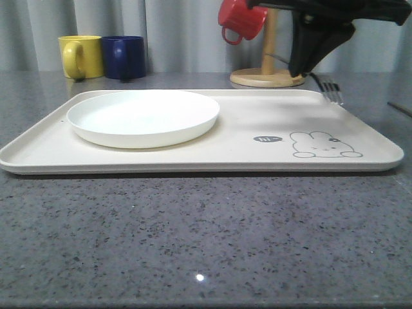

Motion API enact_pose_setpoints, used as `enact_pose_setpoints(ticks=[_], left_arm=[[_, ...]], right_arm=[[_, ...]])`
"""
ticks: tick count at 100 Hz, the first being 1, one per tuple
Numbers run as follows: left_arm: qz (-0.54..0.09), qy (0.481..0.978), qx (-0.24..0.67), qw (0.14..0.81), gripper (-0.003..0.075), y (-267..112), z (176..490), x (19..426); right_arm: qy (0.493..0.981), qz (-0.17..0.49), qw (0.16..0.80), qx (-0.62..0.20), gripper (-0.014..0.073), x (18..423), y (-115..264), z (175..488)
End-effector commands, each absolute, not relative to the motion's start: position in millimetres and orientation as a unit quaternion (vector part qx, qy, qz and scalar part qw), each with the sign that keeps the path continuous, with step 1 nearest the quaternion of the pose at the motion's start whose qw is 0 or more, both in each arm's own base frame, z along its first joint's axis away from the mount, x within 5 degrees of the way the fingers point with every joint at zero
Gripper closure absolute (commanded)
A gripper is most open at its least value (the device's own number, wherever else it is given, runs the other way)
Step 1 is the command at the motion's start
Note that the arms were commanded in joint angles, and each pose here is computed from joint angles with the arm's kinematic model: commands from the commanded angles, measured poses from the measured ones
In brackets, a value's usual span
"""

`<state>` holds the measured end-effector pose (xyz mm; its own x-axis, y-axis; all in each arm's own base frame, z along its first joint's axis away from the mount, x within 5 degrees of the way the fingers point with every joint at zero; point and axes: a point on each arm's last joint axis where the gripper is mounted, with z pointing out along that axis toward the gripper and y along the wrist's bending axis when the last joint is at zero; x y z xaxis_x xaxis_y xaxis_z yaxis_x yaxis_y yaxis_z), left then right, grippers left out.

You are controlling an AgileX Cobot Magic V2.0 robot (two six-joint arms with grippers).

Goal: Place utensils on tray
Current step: 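Lower the fork onto the tray beside the plate and release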

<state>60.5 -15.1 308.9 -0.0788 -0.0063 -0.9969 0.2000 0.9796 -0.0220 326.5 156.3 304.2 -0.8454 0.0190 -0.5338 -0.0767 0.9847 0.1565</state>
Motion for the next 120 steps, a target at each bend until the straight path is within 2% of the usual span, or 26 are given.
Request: enact_pose_setpoints(ticks=[1,19,52,103,120], left_arm=[[-0.078,0.7,0.052,0.708,0.0739,-13,323,61],[-0.078,0.7,0.052,0.708,0.0739,-13,323,61],[-0.078,0.7,0.052,0.708,0.0739,-13,323,61],[-0.079,0.7,0.051,0.708,0.0739,-13,323,61],[-0.079,0.7,0.051,0.708,0.0739,-13,323,61]], right_arm=[[0.935,0.107,0.336,-0.014,0.0643,326,170,325],[0.933,0.128,0.336,-0.017,0.0643,329,196,309],[0.945,0.114,0.308,-0.008,0.0633,336,201,288],[0.95,0.105,0.293,-0.007,0.0225,337,201,280],[0.946,0.1,0.308,-0.012,0.0207,330,192,299]])
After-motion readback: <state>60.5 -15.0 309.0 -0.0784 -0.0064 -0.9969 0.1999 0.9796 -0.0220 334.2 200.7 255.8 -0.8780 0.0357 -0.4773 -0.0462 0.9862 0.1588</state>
